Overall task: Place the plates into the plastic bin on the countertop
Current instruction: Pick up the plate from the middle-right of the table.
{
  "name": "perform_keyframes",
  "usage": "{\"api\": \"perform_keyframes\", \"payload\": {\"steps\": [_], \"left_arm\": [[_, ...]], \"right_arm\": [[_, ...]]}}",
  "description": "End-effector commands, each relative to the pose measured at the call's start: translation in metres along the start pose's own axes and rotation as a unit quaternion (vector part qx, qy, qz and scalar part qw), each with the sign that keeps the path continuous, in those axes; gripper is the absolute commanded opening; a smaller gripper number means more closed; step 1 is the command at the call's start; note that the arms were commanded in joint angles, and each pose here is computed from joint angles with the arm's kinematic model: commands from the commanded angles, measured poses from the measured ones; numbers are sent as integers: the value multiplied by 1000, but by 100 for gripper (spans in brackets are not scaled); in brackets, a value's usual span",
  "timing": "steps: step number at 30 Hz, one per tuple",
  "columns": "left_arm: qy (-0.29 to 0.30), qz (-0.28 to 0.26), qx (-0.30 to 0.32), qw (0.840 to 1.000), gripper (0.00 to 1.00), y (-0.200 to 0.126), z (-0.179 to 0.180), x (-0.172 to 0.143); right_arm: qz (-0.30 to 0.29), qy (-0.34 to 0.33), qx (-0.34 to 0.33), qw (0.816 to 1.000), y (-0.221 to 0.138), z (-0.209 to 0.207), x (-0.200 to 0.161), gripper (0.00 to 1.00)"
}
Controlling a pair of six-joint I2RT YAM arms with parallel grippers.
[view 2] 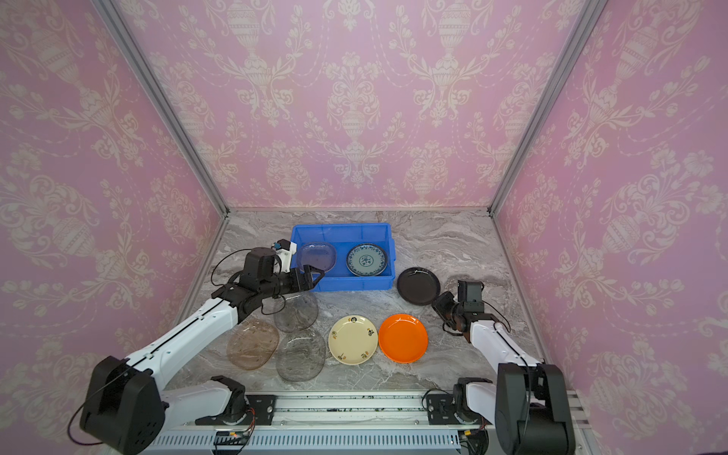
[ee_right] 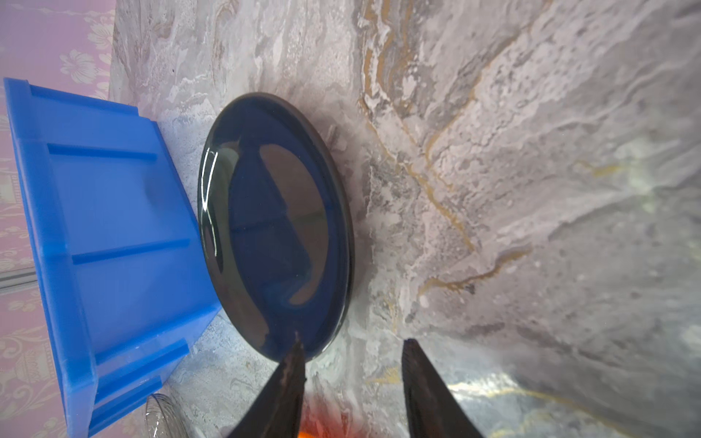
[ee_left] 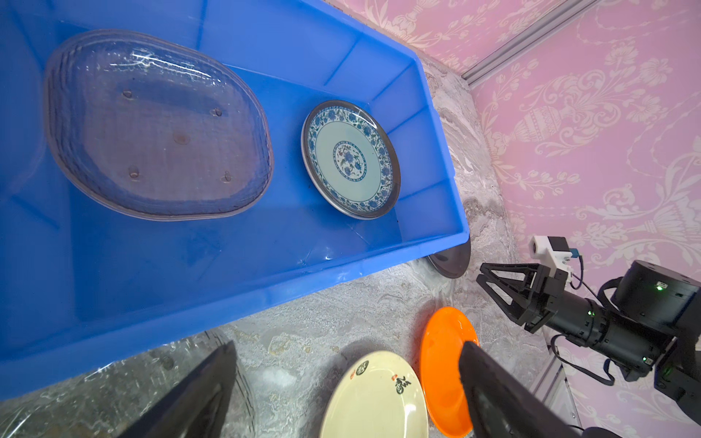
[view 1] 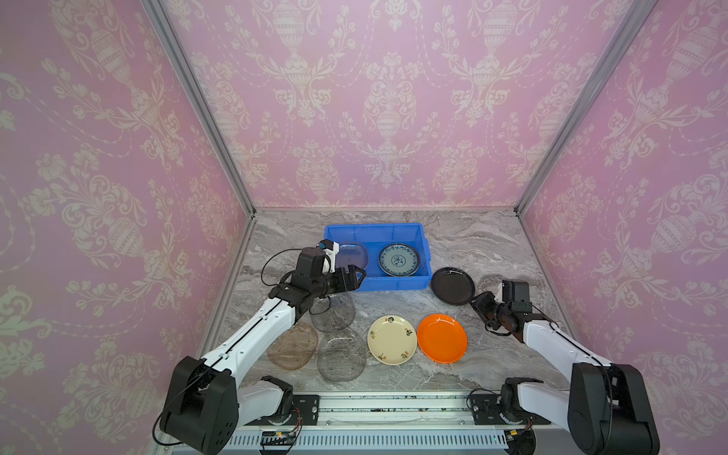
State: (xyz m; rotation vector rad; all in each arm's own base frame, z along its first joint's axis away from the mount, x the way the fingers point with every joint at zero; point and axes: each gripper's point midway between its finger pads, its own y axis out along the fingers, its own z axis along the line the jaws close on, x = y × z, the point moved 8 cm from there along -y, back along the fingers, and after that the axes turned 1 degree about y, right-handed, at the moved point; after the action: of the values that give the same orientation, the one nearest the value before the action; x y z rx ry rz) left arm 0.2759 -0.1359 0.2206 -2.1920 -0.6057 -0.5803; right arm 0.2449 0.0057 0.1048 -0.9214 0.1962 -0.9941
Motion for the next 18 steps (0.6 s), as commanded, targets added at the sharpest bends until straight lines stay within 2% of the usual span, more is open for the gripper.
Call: {"api": "perform_keyframes", "payload": {"steps": [1, 18], "left_arm": [[2, -9, -13, 1000, 93, -3, -6, 10], [4, -5, -11, 1000, 94, 7, -2, 11]], "right_arm": [[-24, 23, 33, 999, 7, 4, 9, 42], [-22, 52, 42, 998, 38, -7, 11, 32]]}}
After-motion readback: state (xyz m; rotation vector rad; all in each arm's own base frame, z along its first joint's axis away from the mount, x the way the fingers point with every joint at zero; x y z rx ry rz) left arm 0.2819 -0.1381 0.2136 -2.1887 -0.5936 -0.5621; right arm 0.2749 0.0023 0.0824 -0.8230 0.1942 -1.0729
